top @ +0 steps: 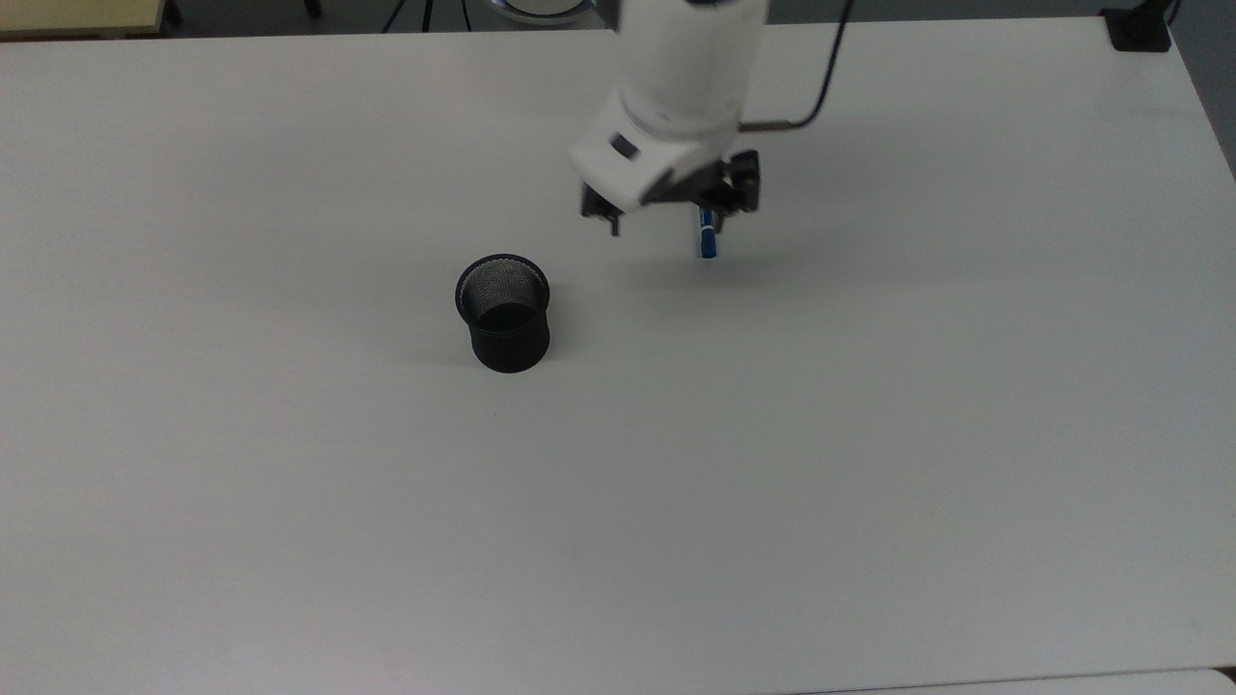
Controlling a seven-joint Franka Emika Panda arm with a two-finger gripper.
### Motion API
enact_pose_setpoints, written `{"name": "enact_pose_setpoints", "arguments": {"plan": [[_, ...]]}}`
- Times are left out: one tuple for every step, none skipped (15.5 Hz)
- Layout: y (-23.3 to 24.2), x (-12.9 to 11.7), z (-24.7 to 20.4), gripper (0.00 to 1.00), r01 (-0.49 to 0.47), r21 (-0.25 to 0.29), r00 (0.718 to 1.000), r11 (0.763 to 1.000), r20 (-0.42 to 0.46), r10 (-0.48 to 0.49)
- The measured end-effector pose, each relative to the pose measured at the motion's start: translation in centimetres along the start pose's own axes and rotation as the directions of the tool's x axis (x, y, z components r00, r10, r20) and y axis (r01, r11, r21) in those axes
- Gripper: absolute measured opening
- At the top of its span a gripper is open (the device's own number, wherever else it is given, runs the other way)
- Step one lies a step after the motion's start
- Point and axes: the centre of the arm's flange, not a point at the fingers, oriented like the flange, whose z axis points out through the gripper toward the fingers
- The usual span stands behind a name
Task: Remove the marker
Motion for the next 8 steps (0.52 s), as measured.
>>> {"name": "enact_pose_setpoints", "arguments": {"plan": [[1.7,-0.5,-1.9,1.0,-0.023,0.0,1.0,1.0,-0.018,0.023],[3.4,-1.1,-3.7,1.0,-0.046,-0.002,0.998,0.999,-0.031,0.045],[4.9,-1.7,-5.2,1.0,-0.066,-0.009,0.997,0.998,-0.037,0.065],[6.2,-2.4,-6.4,1.0,-0.083,-0.017,0.996,0.996,-0.04,0.082],[7.3,-3.0,-7.3,1.0,-0.098,-0.022,0.994,0.995,-0.041,0.097],[8.2,-3.5,-8.0,1.0,-0.113,-0.023,0.993,0.993,-0.044,0.111],[9.1,-3.9,-8.6,1.0,-0.126,-0.022,0.991,0.992,-0.049,0.125],[10.2,-4.4,-9.3,1.0,-0.144,-0.019,0.988,0.989,-0.059,0.143]]}}
